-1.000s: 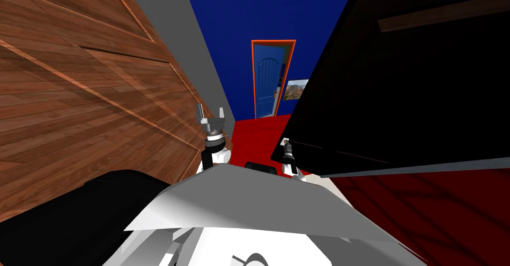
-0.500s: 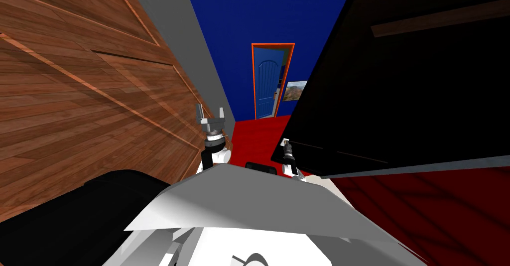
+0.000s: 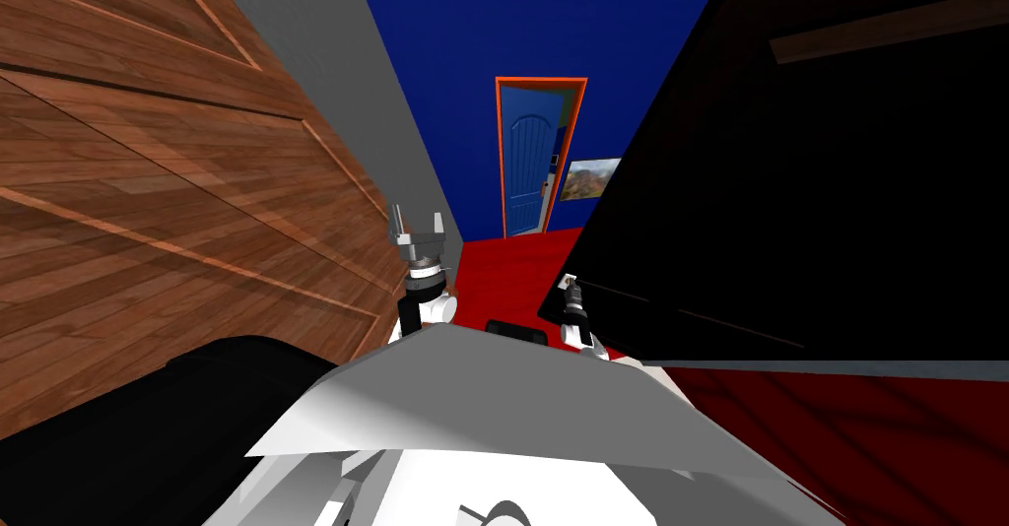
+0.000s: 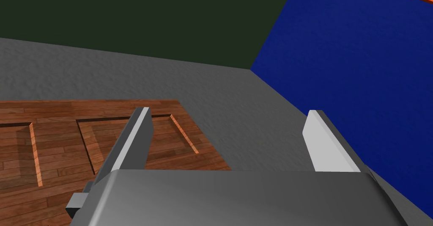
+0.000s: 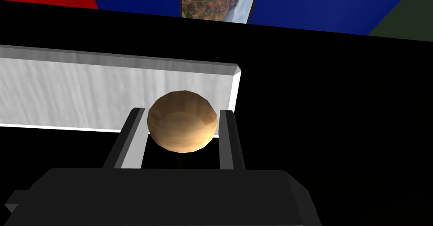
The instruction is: Push the door open
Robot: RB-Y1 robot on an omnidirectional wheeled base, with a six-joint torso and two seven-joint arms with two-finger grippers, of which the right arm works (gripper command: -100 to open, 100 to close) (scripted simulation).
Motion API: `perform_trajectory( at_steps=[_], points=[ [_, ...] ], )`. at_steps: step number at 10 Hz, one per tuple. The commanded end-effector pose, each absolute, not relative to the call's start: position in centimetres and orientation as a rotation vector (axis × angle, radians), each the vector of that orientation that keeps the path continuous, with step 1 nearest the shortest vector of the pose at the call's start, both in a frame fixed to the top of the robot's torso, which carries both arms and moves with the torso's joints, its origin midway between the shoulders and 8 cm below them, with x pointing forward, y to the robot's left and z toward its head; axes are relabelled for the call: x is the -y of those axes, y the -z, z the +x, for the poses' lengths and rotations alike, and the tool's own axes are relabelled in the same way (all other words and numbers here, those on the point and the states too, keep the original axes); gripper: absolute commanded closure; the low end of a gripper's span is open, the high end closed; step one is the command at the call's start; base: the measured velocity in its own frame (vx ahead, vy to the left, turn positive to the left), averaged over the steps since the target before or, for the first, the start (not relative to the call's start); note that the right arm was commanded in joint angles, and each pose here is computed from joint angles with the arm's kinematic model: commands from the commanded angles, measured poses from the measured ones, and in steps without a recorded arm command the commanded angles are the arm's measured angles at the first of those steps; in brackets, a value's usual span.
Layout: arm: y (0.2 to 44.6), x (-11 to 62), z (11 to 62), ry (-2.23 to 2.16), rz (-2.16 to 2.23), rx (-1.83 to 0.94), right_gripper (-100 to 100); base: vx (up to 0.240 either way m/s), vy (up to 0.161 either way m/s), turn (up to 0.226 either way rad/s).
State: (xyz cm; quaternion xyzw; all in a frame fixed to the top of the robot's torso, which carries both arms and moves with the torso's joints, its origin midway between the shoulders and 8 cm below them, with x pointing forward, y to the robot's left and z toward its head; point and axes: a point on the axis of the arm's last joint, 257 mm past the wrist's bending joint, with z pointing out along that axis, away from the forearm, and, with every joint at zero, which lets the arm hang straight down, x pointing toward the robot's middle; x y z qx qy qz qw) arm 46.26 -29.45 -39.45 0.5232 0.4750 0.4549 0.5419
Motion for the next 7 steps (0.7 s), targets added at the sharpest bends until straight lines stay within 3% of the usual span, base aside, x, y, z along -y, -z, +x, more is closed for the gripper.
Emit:
perform_trajectory(
  at_steps=[1, 7],
  points=[
    [39.1, 31.2, 46.2, -1.057, 1.242, -1.103, 100, 0.196, 0.015, -0.042],
    [38.9, 34.5, 45.8, -1.002, 1.27, -1.052, 100, 0.142, 0.036, -0.046]
  ],
)
